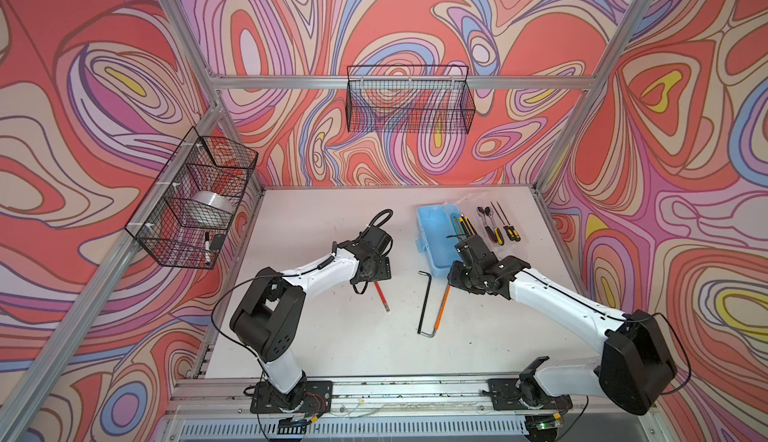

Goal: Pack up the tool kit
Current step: 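Lower the right gripper and close it on the orange-handled hex key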

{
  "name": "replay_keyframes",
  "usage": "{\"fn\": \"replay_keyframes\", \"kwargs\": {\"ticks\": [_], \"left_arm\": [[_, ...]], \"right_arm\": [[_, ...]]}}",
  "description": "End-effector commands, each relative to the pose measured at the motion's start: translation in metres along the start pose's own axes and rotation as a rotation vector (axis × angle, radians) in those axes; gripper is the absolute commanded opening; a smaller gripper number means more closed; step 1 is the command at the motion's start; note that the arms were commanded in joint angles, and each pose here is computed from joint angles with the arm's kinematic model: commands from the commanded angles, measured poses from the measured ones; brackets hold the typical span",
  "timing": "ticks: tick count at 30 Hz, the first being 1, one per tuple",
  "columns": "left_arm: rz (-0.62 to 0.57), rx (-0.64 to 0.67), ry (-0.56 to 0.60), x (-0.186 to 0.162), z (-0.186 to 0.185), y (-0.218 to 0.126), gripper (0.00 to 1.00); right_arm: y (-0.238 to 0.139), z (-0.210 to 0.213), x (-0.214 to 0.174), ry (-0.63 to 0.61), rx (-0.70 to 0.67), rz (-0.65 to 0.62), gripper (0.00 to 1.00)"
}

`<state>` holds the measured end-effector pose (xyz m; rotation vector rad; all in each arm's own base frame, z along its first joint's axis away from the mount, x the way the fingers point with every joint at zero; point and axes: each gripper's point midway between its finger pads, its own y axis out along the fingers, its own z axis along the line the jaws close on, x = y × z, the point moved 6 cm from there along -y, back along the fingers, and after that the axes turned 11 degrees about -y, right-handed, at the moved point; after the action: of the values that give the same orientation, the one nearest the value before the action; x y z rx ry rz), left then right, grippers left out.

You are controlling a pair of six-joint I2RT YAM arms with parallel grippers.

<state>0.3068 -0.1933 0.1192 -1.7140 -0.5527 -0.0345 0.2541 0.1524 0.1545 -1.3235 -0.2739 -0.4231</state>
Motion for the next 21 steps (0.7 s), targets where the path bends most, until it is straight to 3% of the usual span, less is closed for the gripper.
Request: {"fn": "replay_keyframes", "kwargs": {"ticks": [1, 21], "left_arm": [[-0.015, 0.028, -0.013, -0.001, 0.010, -0.006, 0.85], [-0.056, 0.081, -0.058, -0.002, 0.027, -0.013, 0.96]], "right_arm": [[0.008, 0.003, -0.014, 0.049, -0.026, 0.009, 0.45], [0.063, 0.008, -0.065, -0.007, -0.086, 0.183, 0.38]]}}
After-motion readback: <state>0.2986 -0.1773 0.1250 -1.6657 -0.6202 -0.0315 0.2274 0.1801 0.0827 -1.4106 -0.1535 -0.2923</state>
